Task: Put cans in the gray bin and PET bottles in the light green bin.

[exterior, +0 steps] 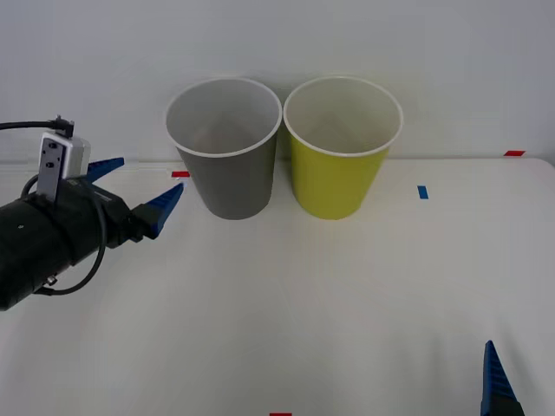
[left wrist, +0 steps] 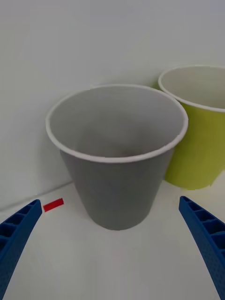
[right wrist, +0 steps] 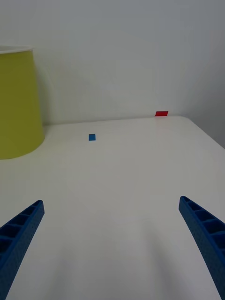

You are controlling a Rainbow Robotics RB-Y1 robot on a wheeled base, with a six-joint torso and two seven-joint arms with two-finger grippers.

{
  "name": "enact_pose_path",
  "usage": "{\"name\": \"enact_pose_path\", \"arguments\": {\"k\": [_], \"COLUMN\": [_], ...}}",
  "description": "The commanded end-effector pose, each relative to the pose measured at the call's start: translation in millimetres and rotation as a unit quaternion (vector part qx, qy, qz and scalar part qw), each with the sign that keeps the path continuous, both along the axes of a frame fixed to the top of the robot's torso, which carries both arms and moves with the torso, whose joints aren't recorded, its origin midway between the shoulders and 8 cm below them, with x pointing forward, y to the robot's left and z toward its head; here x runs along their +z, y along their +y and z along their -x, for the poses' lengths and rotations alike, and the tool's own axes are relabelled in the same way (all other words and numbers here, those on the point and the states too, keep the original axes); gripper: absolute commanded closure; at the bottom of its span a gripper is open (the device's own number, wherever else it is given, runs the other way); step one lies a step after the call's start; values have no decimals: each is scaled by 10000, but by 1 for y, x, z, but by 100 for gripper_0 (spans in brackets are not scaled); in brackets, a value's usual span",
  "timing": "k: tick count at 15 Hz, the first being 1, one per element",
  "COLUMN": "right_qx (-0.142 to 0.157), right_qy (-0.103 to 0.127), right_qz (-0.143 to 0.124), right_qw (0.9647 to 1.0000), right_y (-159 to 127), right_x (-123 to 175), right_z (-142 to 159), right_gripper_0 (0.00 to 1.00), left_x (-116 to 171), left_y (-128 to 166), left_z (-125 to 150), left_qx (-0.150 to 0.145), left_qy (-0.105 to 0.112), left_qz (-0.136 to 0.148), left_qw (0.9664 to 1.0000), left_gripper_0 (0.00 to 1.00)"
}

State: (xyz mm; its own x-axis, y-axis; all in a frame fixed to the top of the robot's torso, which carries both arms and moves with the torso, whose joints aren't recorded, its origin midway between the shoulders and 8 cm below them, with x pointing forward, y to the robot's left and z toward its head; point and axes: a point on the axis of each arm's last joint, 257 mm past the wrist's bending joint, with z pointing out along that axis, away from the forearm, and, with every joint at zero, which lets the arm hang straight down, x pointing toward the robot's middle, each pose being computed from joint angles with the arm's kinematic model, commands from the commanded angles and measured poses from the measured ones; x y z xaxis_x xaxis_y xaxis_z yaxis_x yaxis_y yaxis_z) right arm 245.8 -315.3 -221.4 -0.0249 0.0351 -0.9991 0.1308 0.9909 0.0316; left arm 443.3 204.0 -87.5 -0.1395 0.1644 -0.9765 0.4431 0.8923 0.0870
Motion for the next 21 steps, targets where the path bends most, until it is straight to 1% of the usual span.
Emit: {"name": "enact_pose_path", "arguments": {"k": [1,2,3,4,6,7,8,9,10,12,13,14,15,16,18,19,21], "right_qx": [0,0,0,0,0,0,0,0,0,0,0,0,0,0,0,0,0], "right_qy": [0,0,0,0,0,0,0,0,0,0,0,0,0,0,0,0,0], "right_qz": [0,0,0,0,0,0,0,0,0,0,0,0,0,0,0,0,0], "right_qw": [10000,10000,10000,10000,10000,10000,10000,10000,10000,10000,10000,10000,10000,10000,10000,10000,10000], "right_y": [0,0,0,0,0,0,0,0,0,0,0,0,0,0,0,0,0], "right_x": [0,0,0,0,0,0,0,0,0,0,0,0,0,0,0,0,0], "right_z": [0,0,0,0,0,0,0,0,0,0,0,0,0,0,0,0,0], "right_gripper_0": [0,0,0,0,0,0,0,0,0,0,0,0,0,0,0,0,0], "left_x": [-7,-9,-11,-15,-36,-45,-53,-60,-67,-84,-94,-102,-110,-117,-131,-136,-142], "left_y": [11,14,14,12,7,5,3,2,0,-1,0,-1,-1,3,13,17,30], "left_z": [20,25,29,34,38,43,47,53,58,65,67,71,75,78,91,99,114], "left_qx": [149,180,192,200,369,476,554,657,719,818,869,868,839,876,947,973,1047], "left_qy": [72,91,94,36,-294,-372,-425,-539,-652,-920,-1019,-1015,-967,-928,-927,-899,-862], "left_qz": [-26,-65,-26,187,206,235,205,66,5,-106,-149,-35,67,86,43,71,-39], "left_qw": [9999,9998,9998,9996,9987,9979,9974,9964,9953,9923,9909,9910,9917,9918,9912,9912,9908], "left_gripper_0": [0,0,0,0,0,0,0,0,0,0,0,0,0,0,0,0,0]}}
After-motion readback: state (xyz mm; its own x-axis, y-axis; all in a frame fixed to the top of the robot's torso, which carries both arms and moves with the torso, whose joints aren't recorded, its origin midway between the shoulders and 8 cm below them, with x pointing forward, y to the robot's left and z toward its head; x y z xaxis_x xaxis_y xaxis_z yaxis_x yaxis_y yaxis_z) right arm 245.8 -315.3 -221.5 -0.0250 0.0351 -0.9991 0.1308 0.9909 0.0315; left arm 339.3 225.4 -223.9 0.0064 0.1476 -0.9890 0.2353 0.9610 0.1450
